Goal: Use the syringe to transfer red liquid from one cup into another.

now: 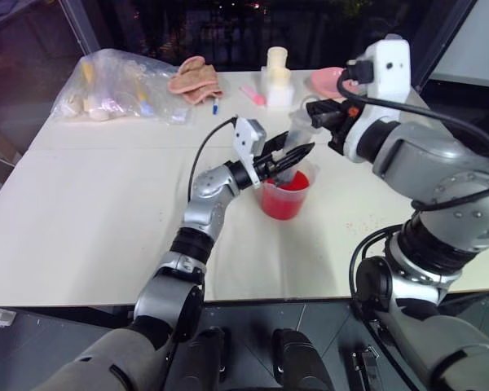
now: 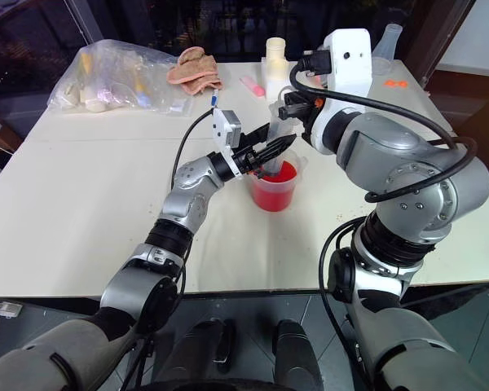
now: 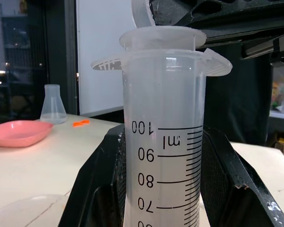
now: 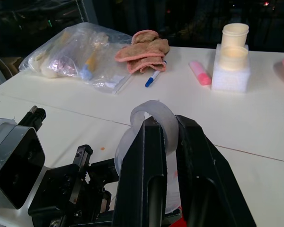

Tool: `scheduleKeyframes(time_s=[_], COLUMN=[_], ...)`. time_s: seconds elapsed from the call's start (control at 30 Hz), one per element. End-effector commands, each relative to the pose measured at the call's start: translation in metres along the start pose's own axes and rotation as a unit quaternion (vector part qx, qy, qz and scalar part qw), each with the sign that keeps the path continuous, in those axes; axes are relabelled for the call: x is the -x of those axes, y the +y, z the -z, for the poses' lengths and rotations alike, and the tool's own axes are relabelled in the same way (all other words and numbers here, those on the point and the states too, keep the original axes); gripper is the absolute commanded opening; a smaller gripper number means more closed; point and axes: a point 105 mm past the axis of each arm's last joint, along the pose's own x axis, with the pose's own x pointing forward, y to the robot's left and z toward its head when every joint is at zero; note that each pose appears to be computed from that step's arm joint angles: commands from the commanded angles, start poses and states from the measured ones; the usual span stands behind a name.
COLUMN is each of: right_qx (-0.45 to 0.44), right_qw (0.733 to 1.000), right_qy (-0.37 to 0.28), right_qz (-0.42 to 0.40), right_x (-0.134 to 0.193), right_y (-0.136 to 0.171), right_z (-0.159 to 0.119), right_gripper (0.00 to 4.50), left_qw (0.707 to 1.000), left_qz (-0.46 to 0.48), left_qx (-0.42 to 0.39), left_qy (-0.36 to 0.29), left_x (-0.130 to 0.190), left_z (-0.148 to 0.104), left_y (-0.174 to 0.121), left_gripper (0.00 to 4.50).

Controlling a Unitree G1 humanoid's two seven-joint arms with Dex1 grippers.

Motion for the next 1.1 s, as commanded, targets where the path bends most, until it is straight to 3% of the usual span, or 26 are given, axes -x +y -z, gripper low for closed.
scheduleKeyframes(time_s=[0.03,0.5,1.1], right_qx=[0.008,0.018,0.026], right_qw=[0.998,0.996,0.997], right_qy=[-0.06,-0.081,-0.076], right_qz=[0.009,0.015,0.003], right_x=[0.01,0.015,0.014], right_y=[-0.002,-0.007,-0.002], right_z=[-0.031,-0.047,-0.045], right_gripper=[0.05,0.05,0.05], left_qw=[0.999,1.0,1.0], left_qz=[0.034,0.029,0.021], left_qx=[-0.009,0.002,-0.003], left_qy=[-0.013,0.006,0.001], left_x=[-0.008,-0.003,-0.005], left_z=[-0.007,0.008,0.003], left_y=[-0.013,-0.012,-0.009], left_gripper=[1.5,1.5,1.5])
